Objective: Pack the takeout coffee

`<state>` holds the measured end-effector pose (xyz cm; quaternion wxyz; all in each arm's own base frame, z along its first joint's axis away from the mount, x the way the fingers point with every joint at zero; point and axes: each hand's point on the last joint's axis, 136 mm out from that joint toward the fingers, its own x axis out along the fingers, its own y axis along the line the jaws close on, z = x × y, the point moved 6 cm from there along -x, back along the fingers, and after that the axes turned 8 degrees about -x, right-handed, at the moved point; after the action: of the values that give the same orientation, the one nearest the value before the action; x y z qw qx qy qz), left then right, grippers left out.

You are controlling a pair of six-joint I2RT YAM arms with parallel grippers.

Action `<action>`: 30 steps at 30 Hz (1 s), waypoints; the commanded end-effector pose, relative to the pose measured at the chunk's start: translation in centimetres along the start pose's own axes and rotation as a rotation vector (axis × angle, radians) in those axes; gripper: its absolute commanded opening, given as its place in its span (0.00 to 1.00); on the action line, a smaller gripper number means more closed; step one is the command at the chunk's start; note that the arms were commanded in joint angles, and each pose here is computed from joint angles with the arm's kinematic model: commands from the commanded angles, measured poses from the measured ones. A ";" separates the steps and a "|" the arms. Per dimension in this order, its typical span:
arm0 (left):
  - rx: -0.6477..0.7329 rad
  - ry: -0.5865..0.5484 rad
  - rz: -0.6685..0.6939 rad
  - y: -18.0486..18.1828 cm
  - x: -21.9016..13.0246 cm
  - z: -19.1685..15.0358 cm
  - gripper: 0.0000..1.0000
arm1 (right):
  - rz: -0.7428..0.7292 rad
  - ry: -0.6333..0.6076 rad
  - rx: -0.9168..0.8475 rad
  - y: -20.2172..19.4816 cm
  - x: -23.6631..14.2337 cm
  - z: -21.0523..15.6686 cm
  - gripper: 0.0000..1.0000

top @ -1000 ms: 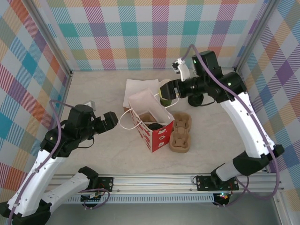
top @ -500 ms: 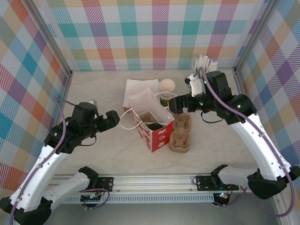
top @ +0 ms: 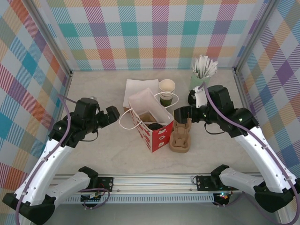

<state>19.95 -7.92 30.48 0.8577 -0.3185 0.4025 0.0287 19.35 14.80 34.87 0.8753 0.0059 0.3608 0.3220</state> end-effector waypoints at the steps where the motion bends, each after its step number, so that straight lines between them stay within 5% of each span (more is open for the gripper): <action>1: -0.030 -0.010 -0.046 -0.7 -0.1 1.4 1.00 | -0.017 -0.059 0.015 -0.2 -0.5 0.3 1.00; 14: -0.193 0.120 -0.143 0.7 5.8 6.6 0.91 | -0.018 -0.057 0.009 -0.3 -0.6 -0.2 1.00; 30: -0.181 0.361 -0.131 2.2 20.8 9.9 0.87 | -0.031 -0.033 0.010 -0.6 0.0 -0.5 1.00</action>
<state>37.89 -4.68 18.83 0.7300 -0.4220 0.5375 -0.0113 19.04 14.33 34.49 0.8821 0.0098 0.3520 0.3128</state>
